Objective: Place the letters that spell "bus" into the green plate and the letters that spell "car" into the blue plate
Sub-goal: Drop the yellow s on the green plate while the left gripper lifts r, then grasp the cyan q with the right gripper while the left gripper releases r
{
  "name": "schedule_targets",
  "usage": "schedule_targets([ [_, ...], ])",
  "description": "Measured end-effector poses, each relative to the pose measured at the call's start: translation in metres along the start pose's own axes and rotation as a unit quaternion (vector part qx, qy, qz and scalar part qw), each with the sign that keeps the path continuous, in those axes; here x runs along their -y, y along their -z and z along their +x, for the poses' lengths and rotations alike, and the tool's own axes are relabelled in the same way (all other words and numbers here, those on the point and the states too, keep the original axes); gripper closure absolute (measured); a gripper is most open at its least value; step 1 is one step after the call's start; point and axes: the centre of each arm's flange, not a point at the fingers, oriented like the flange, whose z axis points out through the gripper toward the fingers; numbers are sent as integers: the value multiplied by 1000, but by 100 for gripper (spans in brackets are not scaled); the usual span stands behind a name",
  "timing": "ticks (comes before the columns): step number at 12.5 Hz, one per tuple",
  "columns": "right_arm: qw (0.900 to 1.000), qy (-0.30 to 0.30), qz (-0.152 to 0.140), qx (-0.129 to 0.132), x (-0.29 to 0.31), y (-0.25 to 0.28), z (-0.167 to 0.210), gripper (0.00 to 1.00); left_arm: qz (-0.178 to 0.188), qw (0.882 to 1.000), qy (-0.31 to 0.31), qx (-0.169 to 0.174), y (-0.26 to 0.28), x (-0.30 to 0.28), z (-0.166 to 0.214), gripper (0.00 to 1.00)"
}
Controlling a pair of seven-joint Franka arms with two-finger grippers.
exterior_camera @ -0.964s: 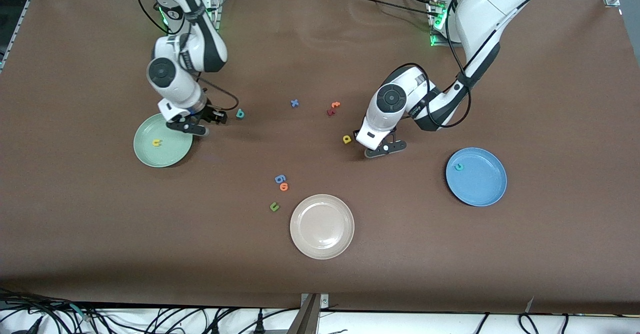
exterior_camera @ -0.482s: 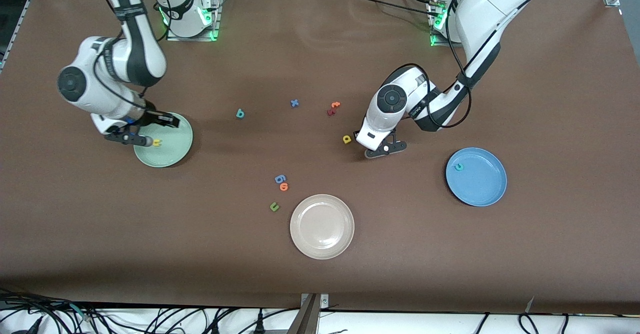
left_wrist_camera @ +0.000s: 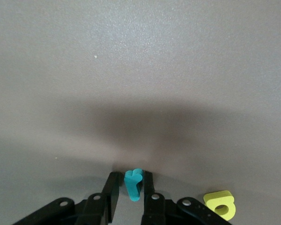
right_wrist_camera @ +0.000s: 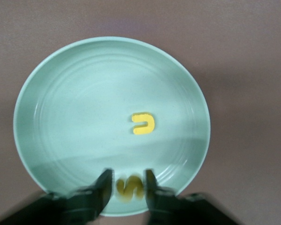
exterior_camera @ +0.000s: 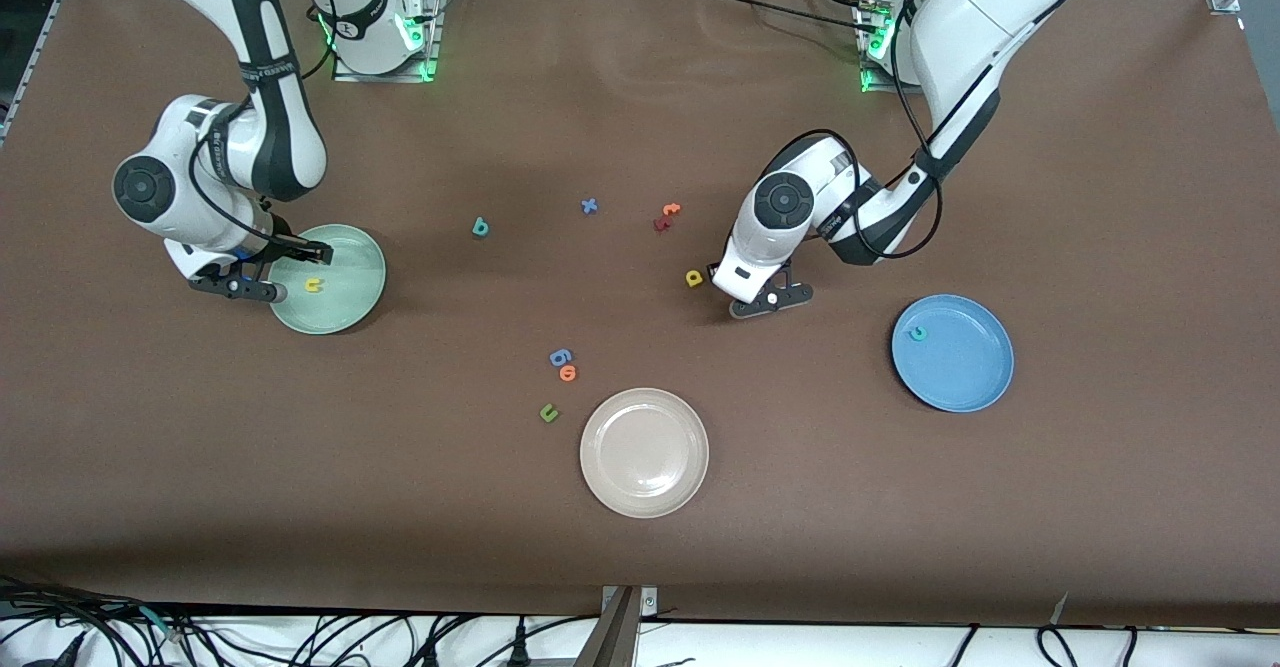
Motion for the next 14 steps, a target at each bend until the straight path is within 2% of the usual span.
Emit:
schedule_targets([
  [5,1000,-12,10,9,14,6,-3,2,0,1000,1,0,0,0,1,81],
  [7,999,-45,18,18,54,15,-15,2,0,1000,1,0,0,0,1,82],
  [10,995,-95,11,14,144,22,-46,2,0,1000,4,-2,2,1,5,82],
  [12,993,-115,13,12,191,17,-69,3,16,1000,0,2,9,7,17,82],
  [14,991,-127,36,-1,224,6,-84,4,44,999,-25,13,26,19,41,82],
])
